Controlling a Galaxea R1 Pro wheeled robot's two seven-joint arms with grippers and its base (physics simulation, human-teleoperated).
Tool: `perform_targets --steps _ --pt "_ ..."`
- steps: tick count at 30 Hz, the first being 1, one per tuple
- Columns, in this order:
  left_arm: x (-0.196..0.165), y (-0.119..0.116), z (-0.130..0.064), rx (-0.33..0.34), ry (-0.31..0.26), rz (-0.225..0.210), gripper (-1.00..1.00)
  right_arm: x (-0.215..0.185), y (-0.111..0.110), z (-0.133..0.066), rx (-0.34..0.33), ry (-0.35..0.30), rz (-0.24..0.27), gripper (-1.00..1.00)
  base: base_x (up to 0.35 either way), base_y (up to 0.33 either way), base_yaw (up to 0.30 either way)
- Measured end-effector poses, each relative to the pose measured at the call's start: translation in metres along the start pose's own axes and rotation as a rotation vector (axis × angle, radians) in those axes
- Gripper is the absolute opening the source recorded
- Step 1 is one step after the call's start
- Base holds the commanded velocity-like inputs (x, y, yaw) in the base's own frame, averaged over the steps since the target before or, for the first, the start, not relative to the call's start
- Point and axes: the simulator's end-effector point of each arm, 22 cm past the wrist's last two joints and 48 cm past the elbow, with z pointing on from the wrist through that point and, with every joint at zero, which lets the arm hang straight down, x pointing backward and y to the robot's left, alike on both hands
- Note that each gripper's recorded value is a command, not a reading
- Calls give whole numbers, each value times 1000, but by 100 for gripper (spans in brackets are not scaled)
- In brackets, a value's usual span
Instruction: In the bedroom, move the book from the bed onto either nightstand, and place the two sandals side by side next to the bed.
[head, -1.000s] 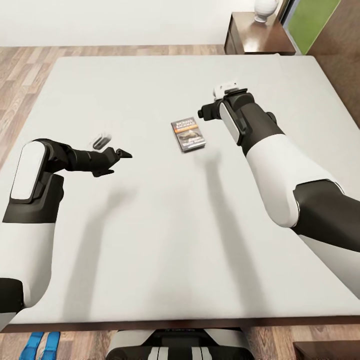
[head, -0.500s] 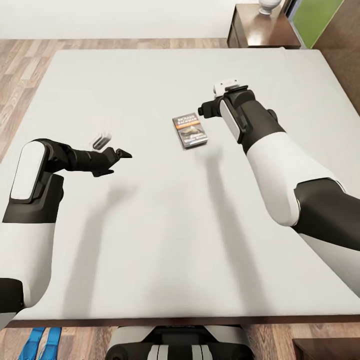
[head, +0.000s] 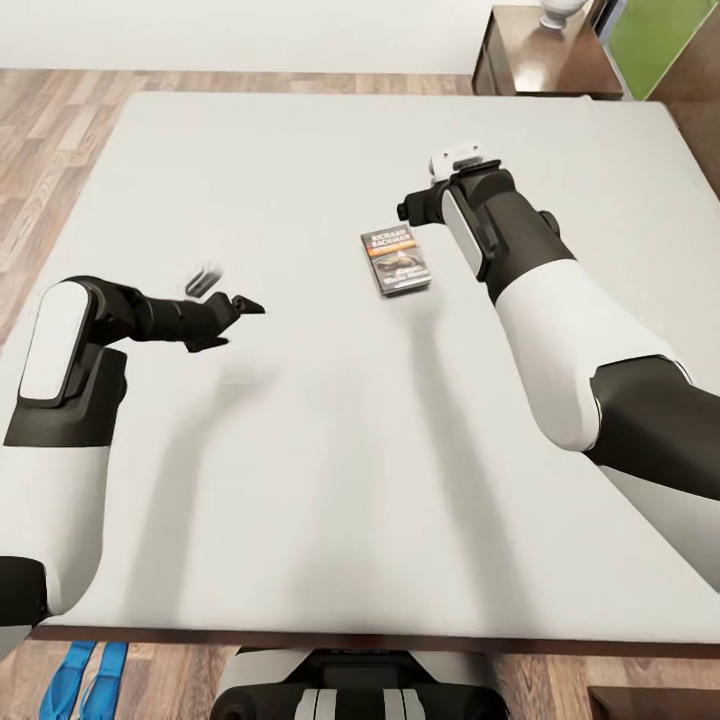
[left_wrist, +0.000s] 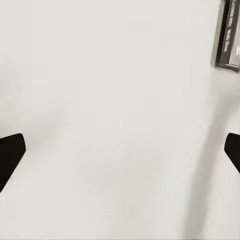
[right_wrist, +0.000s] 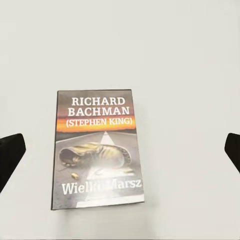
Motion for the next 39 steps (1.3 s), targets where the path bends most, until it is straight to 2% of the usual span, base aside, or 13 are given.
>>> perform_targets --steps 5,13,24,31,34,39 --pt "-3 -3 -6 4 -24 10 100 -1 0 0 -1 -2 0 100 0 0 101" --pt "-18 9 -22 -17 -89 -1 100 -1 1 0 -4 -3 1 100 0 0 31" --pt "-17 14 -29 -26 -114 3 100 -1 0 0 -5 -2 4 100 0 0 5" --pt "-5 20 -25 -62 -113 -14 100 -5 -1 -2 -3 -7 7 100 0 0 -56" --pt "2 20 -21 -67 -95 5 100 -5 -1 -3 -1 -1 7 100 0 0 -98" --pt "6 15 -19 -75 -64 78 100 -3 -1 -3 0 8 7 100 0 0 -49"
